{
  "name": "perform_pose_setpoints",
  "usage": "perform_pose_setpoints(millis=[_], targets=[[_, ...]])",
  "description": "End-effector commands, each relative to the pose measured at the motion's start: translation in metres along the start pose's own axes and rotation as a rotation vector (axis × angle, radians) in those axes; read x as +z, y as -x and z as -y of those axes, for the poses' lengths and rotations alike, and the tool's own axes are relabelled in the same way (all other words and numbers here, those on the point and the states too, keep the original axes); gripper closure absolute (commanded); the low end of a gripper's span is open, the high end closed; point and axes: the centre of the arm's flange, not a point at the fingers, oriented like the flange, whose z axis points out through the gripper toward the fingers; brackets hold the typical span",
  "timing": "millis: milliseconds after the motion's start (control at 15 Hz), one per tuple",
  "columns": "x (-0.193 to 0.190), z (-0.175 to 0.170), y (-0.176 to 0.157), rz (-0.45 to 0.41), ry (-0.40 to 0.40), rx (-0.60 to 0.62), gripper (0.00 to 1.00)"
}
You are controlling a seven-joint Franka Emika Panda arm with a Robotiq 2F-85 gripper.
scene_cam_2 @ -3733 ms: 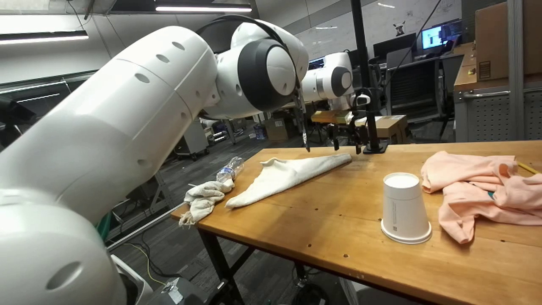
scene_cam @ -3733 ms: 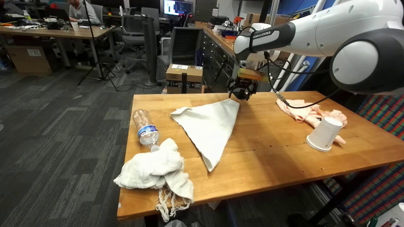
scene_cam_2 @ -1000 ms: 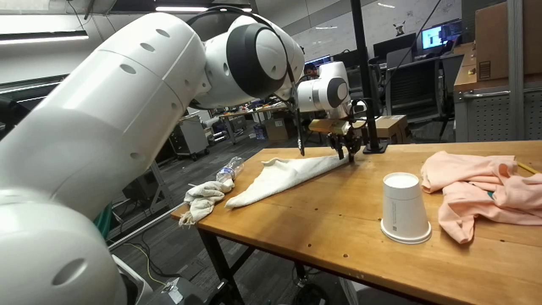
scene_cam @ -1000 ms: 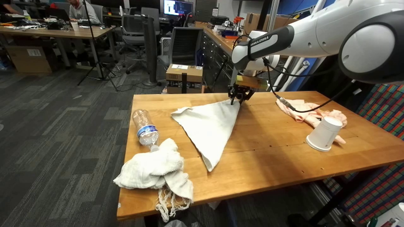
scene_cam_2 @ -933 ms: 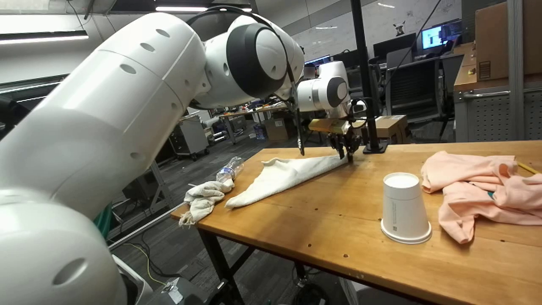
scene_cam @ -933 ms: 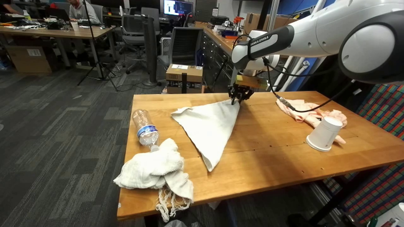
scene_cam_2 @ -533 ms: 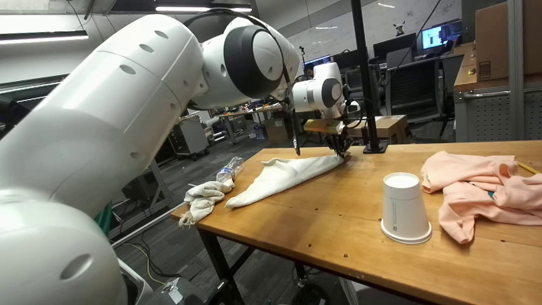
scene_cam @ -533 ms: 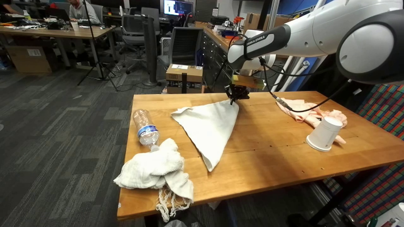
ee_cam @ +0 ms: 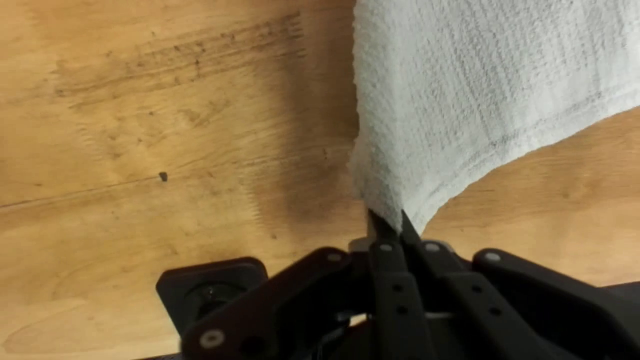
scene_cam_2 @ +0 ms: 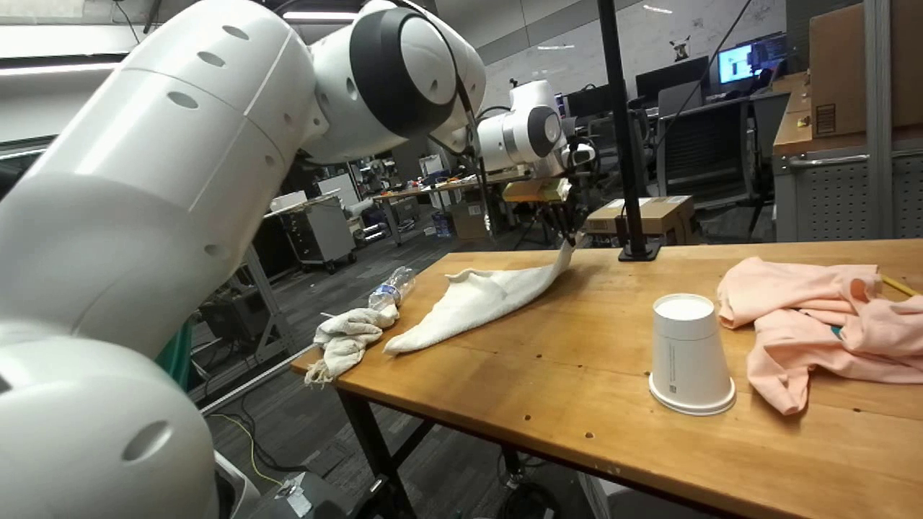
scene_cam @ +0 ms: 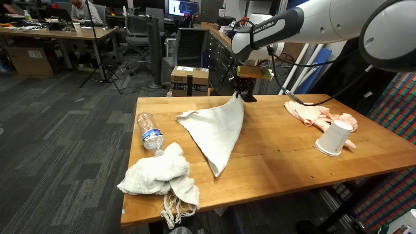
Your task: Fold the towel
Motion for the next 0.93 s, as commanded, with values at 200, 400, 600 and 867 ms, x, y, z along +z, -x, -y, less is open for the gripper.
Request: perform_pose_setpoints(millis=[200,400,600,867], targets=[[-0.061,0.013,0.055,0.006,0.052,0.021,0.99],[-0.082,0.028,0.079,0.021,0.049,0.032,0.99],[-0.103,0.048,0.103,0.022,0.059,0.029,0.99],[-0.126,0.074,0.131,0.016,0.079,0.017,0.99]])
